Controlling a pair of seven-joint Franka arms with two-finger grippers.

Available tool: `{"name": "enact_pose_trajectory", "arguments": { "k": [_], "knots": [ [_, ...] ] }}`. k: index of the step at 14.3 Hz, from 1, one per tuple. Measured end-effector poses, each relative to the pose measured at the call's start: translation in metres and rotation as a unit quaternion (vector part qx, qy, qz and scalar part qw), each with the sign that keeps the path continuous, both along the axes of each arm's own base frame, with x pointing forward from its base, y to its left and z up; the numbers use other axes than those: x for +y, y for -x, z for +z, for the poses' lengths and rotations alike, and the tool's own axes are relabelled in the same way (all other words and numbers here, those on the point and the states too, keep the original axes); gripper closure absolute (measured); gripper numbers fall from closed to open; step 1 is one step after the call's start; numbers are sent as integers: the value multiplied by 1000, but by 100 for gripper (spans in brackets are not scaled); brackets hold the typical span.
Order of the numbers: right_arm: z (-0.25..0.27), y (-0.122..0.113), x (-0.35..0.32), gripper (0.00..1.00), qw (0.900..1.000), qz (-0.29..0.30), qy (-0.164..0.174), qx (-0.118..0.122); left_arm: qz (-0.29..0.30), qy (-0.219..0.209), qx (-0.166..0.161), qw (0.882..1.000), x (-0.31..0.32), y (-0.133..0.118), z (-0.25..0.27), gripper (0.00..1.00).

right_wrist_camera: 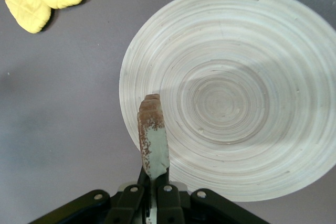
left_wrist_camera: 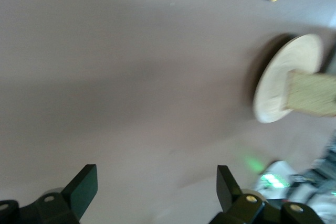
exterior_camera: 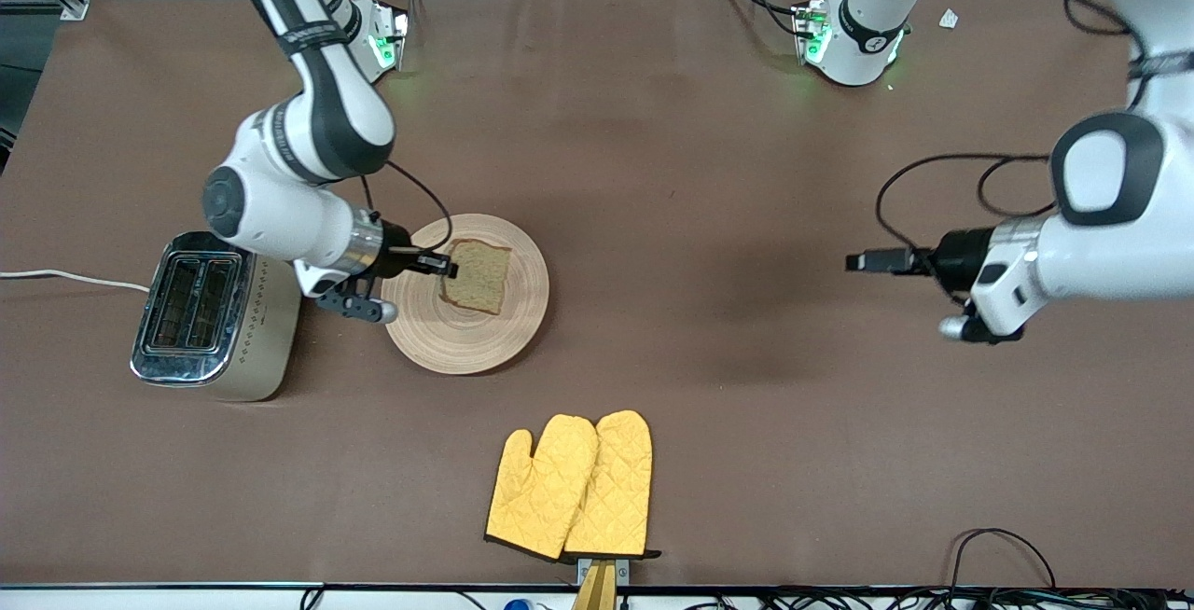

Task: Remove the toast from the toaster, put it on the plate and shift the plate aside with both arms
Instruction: 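Lift the toast onto the plate while the left gripper reaches the plate, then release the toast and withdraw the right gripper while the left gripper grips the plate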

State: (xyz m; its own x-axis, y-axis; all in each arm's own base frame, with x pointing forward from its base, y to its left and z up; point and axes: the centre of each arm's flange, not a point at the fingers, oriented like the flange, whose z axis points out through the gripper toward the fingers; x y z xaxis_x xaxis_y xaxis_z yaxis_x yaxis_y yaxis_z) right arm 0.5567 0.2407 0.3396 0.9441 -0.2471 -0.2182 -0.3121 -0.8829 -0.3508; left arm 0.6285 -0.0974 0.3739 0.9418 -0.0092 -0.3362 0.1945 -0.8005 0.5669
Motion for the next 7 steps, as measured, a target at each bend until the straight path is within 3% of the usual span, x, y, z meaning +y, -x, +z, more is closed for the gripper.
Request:
{"name": "enact_pose_trajectory", "arguments": {
  "k": [3,7],
  "knots": [
    [-26,3,-26,91,1000,-13,12,17,34,61,11,998,-73,-10,-61,0],
    [-64,-6,-122,51,999,-20,14,32,47,64,-18,997,-207,14,-102,0]
  ]
}}
